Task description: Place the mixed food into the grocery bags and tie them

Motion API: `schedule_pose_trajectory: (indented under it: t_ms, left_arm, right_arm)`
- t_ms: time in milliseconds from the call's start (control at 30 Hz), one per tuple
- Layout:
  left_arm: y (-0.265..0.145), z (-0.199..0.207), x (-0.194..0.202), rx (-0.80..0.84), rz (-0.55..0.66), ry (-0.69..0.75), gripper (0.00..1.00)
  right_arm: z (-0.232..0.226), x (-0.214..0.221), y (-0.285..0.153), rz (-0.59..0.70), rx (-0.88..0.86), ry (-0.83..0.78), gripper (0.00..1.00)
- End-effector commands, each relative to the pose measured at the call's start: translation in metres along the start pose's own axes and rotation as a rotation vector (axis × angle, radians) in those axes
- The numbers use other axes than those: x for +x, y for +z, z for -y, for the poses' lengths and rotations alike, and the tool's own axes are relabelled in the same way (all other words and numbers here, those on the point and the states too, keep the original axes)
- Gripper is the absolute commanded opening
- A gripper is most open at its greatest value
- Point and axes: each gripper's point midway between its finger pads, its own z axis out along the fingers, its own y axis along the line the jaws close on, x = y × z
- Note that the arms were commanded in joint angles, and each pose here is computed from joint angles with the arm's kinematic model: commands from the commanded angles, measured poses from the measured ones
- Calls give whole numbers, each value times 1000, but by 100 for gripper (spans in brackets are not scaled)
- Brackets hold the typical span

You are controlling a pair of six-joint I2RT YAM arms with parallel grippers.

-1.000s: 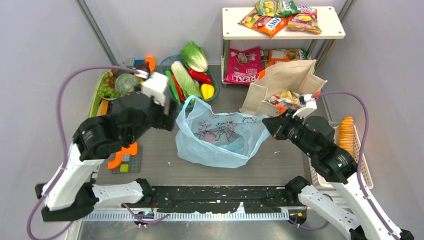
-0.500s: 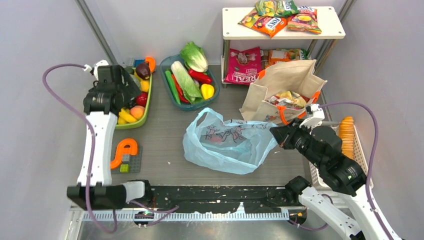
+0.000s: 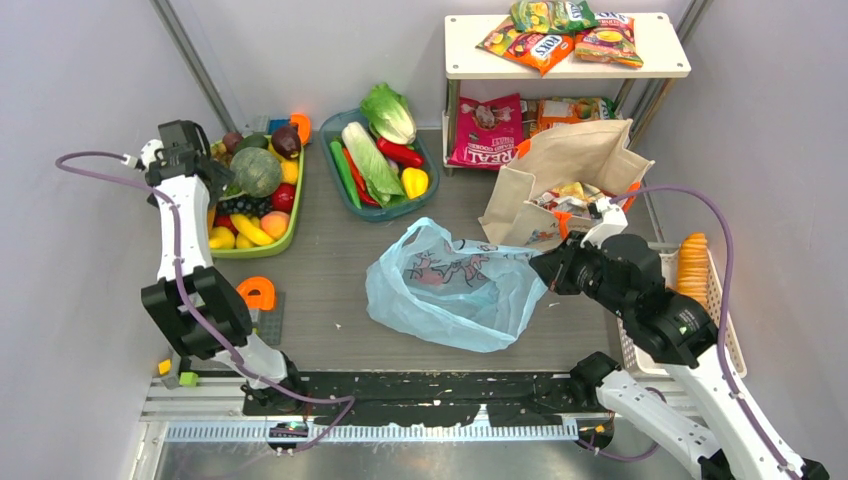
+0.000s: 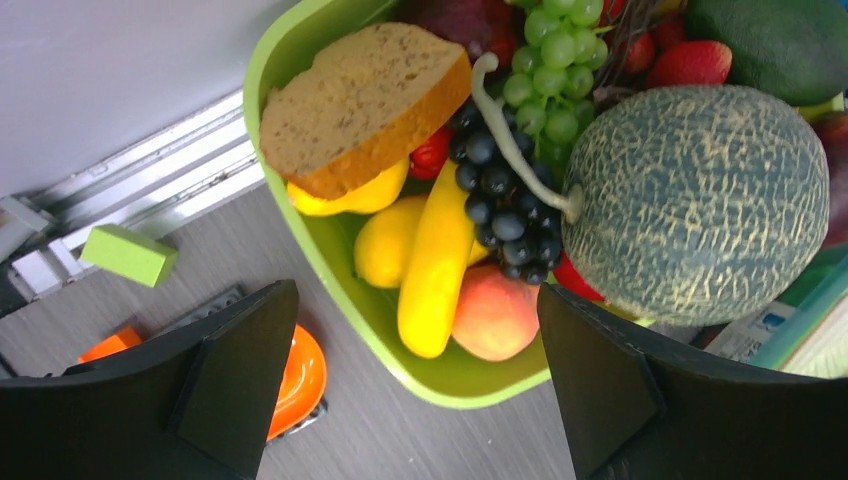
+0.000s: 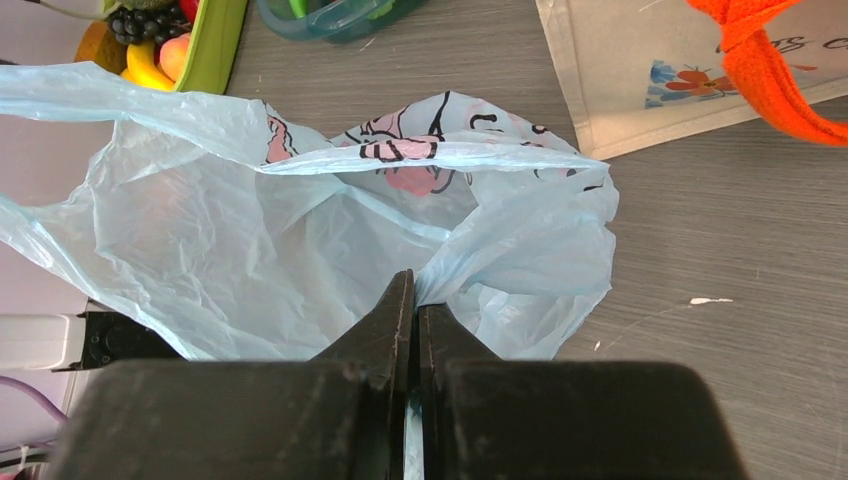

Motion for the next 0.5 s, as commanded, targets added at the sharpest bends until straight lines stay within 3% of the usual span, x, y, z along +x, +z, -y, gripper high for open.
schedule_pose_trajectory:
  t_ms: [0, 100, 367, 467]
  left_arm:
    - [18, 22, -36, 15, 120, -45, 91]
    - [37, 38, -43, 37, 130, -27, 86]
    - [85, 47, -58, -34, 200, 83, 83]
    - [105, 56, -55, -14, 200, 94, 73]
  right_arm:
    - [-15, -18, -8, 24, -37, 9, 5]
    - [-18, -24, -11, 35, -42, 16, 5]
    - [-18, -26, -13, 86, -56, 60, 5]
    - [-18, -28, -11, 93, -55, 84, 5]
